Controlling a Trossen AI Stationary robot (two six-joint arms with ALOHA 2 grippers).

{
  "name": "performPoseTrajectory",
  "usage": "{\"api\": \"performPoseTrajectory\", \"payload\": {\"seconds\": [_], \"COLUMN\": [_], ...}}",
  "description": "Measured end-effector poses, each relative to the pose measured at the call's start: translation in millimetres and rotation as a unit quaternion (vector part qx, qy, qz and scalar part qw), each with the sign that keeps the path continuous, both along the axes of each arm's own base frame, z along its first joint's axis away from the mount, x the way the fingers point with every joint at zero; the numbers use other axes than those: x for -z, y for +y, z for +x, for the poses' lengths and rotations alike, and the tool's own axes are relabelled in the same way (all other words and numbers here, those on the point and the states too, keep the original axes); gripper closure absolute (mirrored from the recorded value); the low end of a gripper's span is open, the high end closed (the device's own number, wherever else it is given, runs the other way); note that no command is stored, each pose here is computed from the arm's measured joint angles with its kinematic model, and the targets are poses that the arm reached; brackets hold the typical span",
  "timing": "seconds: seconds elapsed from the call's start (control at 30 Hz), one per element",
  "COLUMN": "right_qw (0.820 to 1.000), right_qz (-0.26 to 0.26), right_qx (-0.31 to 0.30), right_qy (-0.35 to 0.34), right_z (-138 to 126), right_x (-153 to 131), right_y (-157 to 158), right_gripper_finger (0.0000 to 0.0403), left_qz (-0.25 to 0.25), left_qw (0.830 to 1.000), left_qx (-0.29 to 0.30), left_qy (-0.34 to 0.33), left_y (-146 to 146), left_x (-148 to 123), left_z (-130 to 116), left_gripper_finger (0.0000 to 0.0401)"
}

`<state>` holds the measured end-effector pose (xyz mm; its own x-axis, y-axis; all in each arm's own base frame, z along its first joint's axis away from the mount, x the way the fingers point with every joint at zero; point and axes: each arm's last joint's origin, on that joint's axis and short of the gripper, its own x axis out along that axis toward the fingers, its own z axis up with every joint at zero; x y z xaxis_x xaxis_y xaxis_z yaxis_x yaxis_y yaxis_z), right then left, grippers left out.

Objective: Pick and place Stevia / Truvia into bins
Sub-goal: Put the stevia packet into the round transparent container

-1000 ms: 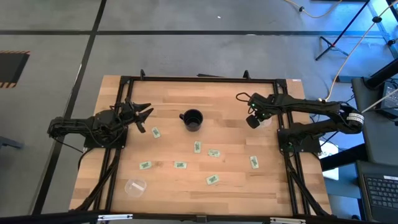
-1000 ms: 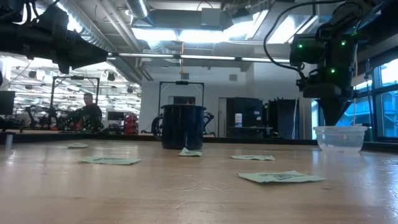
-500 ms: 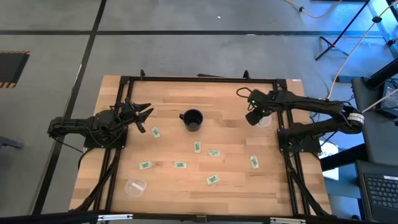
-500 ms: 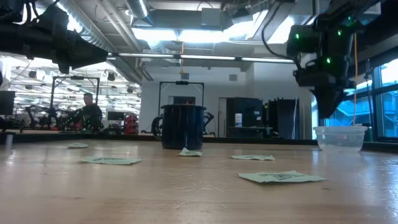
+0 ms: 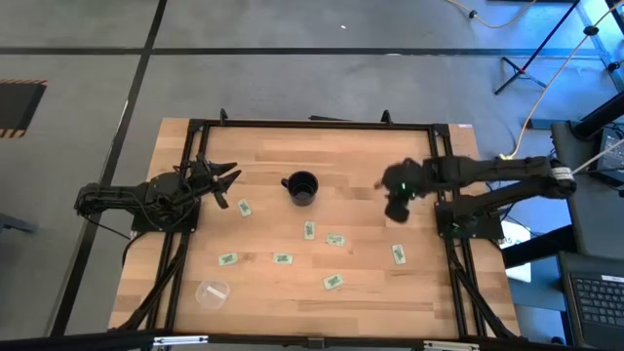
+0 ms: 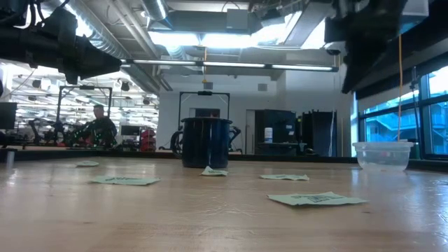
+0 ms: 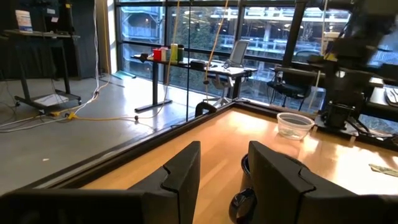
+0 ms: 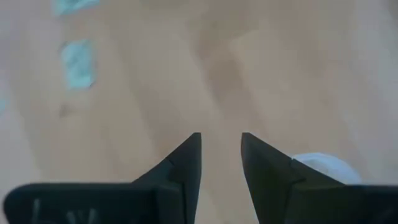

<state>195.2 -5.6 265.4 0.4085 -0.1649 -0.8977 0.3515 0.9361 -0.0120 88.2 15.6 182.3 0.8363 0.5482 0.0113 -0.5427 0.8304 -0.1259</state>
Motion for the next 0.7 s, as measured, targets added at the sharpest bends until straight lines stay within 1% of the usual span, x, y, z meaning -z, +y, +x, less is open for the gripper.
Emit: {"api": "performPoseTrajectory", "payload": {"seconds": [0.13,0.27,0.4,0.53,0.63,0.7], "right_qw": [0.998,0.993,0.989,0.983,0.98,0.976], "right_qz": [0.0,0.008,0.007,0.007,0.02,0.008], "right_qx": [-0.062,-0.109,-0.123,-0.131,-0.126,-0.125], "right_qy": [0.008,0.041,0.083,0.13,0.154,0.176], "right_z": [2,-3,-8,-9,-3,-3], "right_x": [5,14,27,42,42,40], "right_y": [38,73,100,125,151,168], "right_gripper_finger": [0.0295,0.0313,0.033,0.0348,0.0361,0.037], "left_qz": [0.0,-0.011,-0.035,-0.037,-0.04,-0.04], "left_qw": [1.0,1.0,0.999,0.999,0.999,0.999], "left_qx": [0.0,0.001,0.0,0.0,0.0,0.0], "left_qy": [0.0,-0.001,-0.004,-0.005,-0.007,-0.007], "left_y": [0,0,0,0,0,0], "left_x": [0,1,3,4,4,4], "left_z": [0,0,0,0,0,0], "left_gripper_finger": [0.0272,0.0272,0.0272,0.0272,0.0272,0.0271]}}
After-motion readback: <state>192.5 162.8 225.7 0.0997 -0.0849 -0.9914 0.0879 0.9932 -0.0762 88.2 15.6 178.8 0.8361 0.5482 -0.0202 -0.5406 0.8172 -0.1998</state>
